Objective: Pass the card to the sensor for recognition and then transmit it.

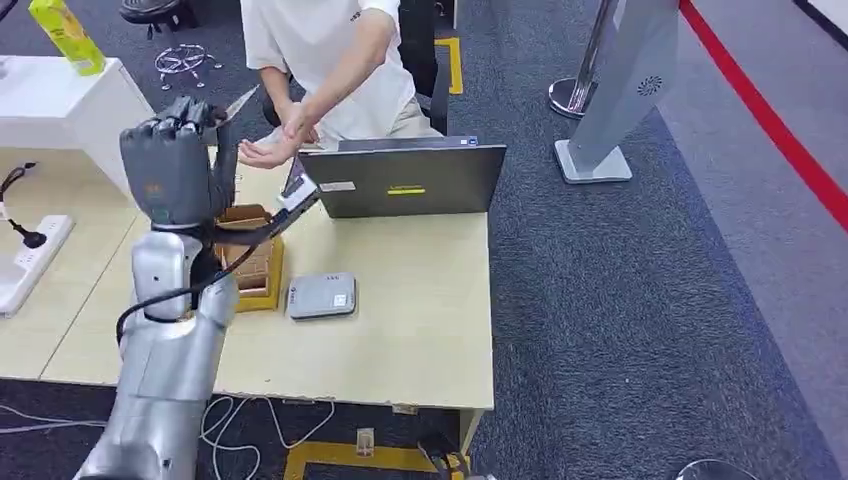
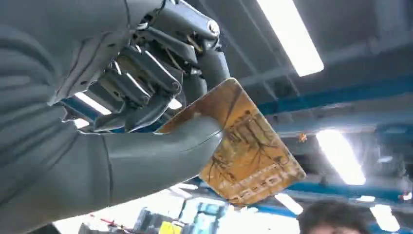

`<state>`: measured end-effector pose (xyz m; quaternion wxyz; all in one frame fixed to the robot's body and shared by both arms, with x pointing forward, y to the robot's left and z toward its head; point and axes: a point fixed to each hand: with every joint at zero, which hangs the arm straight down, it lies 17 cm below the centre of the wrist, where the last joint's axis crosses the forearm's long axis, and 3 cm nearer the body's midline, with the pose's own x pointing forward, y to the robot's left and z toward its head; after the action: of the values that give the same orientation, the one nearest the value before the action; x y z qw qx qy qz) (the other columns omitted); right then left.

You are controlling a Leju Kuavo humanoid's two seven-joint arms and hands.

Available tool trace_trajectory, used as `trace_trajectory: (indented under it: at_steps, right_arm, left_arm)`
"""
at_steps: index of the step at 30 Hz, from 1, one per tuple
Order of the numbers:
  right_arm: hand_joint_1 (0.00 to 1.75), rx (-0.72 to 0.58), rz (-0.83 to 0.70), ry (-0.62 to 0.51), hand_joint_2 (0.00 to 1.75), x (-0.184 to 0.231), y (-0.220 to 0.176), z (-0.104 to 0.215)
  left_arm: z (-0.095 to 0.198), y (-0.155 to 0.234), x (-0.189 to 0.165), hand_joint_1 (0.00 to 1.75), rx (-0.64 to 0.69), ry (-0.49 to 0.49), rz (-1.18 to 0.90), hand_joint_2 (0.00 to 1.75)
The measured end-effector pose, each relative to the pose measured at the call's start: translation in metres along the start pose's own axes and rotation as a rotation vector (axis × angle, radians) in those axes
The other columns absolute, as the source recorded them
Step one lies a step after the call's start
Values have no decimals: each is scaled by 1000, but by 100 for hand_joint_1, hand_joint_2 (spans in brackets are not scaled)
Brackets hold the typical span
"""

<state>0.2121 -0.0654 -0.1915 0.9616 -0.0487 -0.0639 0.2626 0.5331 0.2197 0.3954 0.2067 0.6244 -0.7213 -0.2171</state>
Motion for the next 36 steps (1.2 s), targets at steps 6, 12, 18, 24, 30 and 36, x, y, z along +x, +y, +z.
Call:
trace_trajectory:
  at_steps: [6, 12, 18, 24, 30, 36]
  right_arm:
    - [0, 18, 52, 2, 0, 4, 10, 7]
    - [0, 23, 74, -8, 0, 8, 15, 10]
    - [0, 28, 80, -10, 0, 10, 19, 12]
    - [0, 31, 82, -13, 0, 11, 20, 13]
    - [0, 29, 79, -19, 0, 13, 20, 13]
    - [0, 37, 78, -23, 0, 13, 22, 13]
  left_arm:
    - [-52, -46, 14, 175, -113, 43, -31, 175]
    - [-57, -72, 19, 0, -198, 37, -57, 175]
    - [-49, -90, 11, 0, -269, 60, -96, 175]
    - [-44, -100, 8, 0, -310, 61, -114, 175]
    - [-37, -110, 3, 0, -361, 66, -130, 175]
    - [-29, -109, -25, 0, -335, 16, -166, 175]
